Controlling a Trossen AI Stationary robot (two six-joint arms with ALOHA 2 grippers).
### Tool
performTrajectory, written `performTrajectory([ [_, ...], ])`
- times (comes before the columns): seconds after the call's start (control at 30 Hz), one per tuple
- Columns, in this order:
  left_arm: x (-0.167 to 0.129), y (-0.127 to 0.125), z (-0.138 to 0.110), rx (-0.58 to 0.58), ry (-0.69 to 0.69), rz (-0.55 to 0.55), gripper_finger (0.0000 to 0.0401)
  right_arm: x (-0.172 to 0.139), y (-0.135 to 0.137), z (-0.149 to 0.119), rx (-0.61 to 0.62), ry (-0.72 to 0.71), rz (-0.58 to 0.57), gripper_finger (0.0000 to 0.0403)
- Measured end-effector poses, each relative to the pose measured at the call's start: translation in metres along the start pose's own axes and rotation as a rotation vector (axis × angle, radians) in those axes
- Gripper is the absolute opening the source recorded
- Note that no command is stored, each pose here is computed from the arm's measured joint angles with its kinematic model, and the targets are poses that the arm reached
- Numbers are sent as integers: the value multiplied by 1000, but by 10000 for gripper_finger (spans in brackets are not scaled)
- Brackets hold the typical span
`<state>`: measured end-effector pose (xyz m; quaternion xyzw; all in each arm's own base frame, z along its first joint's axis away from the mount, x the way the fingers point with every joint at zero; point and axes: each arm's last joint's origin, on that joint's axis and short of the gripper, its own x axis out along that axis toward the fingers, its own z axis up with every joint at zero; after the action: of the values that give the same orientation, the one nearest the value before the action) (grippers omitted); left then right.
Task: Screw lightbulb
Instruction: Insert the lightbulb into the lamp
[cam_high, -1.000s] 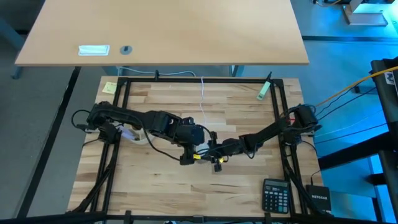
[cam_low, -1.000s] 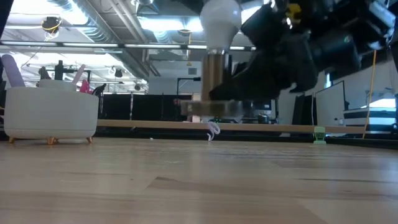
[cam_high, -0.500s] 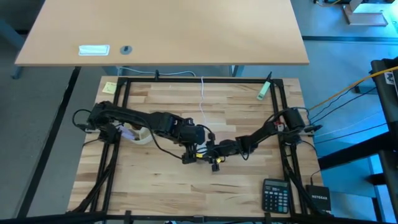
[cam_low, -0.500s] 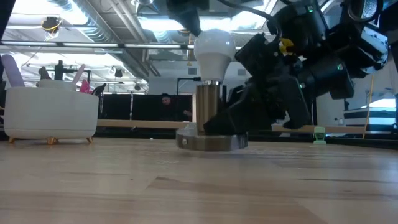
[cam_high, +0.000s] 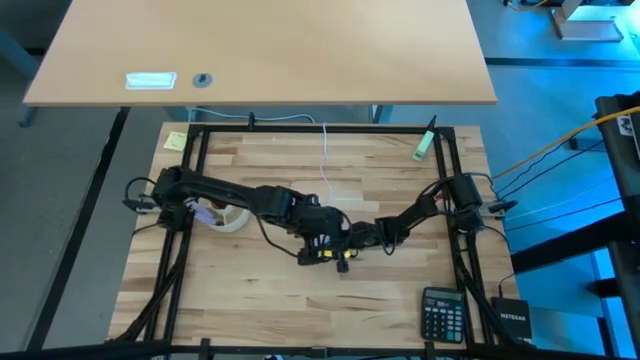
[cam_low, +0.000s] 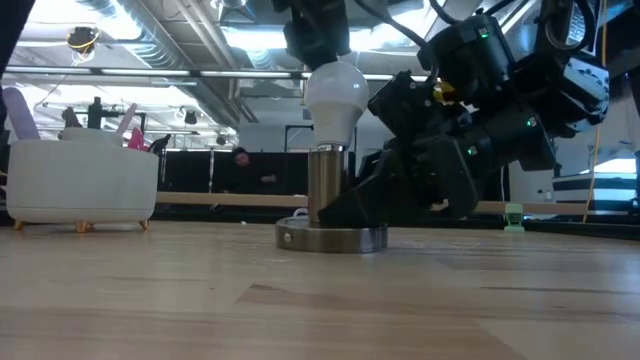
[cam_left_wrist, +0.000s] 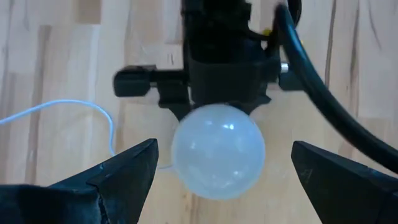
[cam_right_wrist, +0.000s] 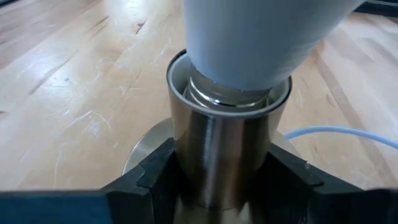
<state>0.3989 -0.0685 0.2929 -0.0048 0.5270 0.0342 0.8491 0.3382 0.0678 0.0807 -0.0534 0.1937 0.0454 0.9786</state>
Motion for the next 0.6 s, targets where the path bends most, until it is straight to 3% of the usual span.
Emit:
performTrajectory([
  [0.23,13,9,4,-30,20,-75,358,0,0,0,9,3,3,182],
  [0.6,20,6,1,-57,64,-78,350,0,0,-2,11,19,1,182],
])
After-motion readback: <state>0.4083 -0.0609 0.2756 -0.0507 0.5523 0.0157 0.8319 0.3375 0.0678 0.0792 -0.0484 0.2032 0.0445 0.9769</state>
